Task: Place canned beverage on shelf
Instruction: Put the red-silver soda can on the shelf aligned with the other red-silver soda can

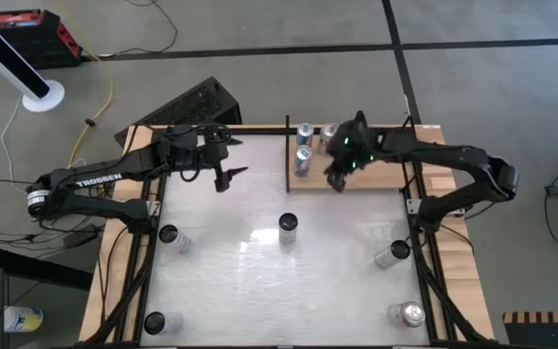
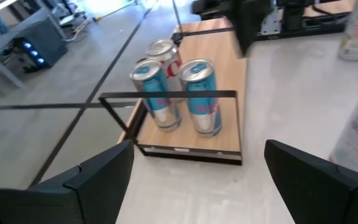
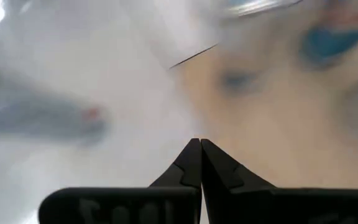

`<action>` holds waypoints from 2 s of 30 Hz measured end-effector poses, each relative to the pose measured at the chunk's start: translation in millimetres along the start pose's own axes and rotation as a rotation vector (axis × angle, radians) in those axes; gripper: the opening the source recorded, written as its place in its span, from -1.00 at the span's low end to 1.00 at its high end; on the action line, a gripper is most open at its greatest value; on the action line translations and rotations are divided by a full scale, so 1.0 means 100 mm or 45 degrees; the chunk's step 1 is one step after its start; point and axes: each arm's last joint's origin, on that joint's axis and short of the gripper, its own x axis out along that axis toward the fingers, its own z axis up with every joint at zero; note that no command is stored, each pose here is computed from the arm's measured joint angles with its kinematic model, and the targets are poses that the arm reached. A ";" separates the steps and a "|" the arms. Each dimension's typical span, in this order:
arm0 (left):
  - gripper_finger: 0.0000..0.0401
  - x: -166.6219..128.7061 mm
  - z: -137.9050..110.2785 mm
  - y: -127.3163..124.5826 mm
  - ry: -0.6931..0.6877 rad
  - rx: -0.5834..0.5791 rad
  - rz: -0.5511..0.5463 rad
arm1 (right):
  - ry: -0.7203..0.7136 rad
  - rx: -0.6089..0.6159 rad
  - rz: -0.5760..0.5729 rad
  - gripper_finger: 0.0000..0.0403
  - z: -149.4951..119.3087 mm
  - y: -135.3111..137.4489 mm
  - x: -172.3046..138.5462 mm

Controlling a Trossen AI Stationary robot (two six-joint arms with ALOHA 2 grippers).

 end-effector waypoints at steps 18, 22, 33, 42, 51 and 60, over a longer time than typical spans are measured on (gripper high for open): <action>0.72 0.00 0.06 -0.02 -0.126 0.095 -0.146 | 0.509 0.527 0.351 -0.88 -0.81 2.33 -1.04; 0.72 -0.01 0.10 -0.01 -0.176 0.098 -0.141 | 0.619 0.770 0.254 -0.88 -1.14 2.56 -1.08; 0.72 -0.02 0.16 -0.01 -0.267 0.077 -0.159 | 1.023 1.005 -0.144 -0.79 -1.72 2.83 -0.96; 0.72 -0.02 0.16 -0.01 -0.264 0.032 -0.163 | 1.206 0.984 -0.318 -0.54 -1.80 2.83 -0.85; 0.72 -0.02 0.16 -0.01 -0.262 0.033 -0.163 | 1.267 0.966 -0.491 -0.11 -1.80 2.71 -0.86; 0.72 -0.02 0.16 -0.01 -0.265 0.076 -0.159 | 1.185 0.884 -0.474 0.39 -1.82 2.70 -0.87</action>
